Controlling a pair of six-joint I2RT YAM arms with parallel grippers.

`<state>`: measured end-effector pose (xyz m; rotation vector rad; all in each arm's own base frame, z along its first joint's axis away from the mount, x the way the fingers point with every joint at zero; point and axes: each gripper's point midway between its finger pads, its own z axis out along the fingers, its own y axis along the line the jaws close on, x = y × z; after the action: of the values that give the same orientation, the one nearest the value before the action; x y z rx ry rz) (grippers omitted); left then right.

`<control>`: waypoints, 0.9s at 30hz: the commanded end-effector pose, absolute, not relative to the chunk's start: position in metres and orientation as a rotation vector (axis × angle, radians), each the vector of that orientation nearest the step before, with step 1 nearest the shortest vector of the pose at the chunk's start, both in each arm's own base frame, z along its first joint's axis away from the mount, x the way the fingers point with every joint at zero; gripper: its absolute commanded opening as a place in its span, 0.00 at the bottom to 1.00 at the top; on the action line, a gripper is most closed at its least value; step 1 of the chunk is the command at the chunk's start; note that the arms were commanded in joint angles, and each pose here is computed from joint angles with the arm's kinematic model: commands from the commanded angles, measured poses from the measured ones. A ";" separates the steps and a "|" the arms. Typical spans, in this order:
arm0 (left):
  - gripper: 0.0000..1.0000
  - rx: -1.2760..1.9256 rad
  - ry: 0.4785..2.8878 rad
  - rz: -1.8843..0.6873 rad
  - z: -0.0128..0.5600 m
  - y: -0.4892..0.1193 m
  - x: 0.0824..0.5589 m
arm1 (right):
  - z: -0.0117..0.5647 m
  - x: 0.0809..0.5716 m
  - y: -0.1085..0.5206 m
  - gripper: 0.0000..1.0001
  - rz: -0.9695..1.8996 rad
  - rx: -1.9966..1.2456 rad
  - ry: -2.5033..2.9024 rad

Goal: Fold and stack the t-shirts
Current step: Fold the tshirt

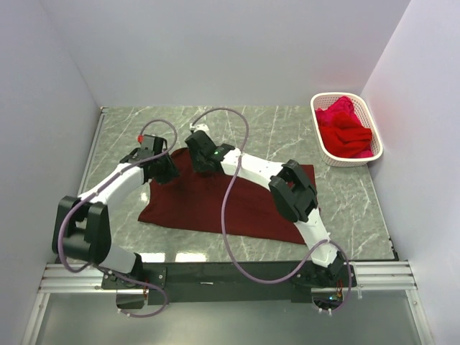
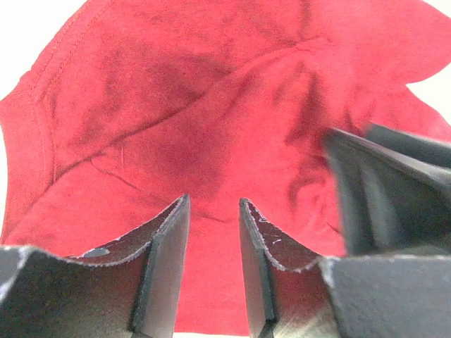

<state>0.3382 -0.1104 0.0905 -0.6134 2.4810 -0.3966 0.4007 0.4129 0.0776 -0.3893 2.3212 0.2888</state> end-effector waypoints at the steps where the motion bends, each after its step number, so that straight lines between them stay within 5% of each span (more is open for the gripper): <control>1: 0.41 -0.642 2.459 -0.438 0.090 -0.113 0.359 | 0.126 0.424 0.383 0.47 0.316 -0.199 2.254; 13: 0.36 -0.554 2.532 -0.521 0.074 -0.138 0.418 | 0.113 0.415 0.362 0.44 0.496 -0.225 2.354; 21: 0.55 -0.446 2.549 -0.639 0.079 -0.157 0.429 | 0.109 0.409 0.380 0.44 0.580 -0.238 2.373; 27: 0.54 -0.387 2.588 -0.565 0.072 -0.150 0.437 | 0.095 0.411 0.394 0.46 0.595 -0.276 2.394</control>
<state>0.4263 -0.1498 0.0643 -0.4688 2.5975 -0.5710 0.4022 0.3747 0.0850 -0.2578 2.4332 0.5283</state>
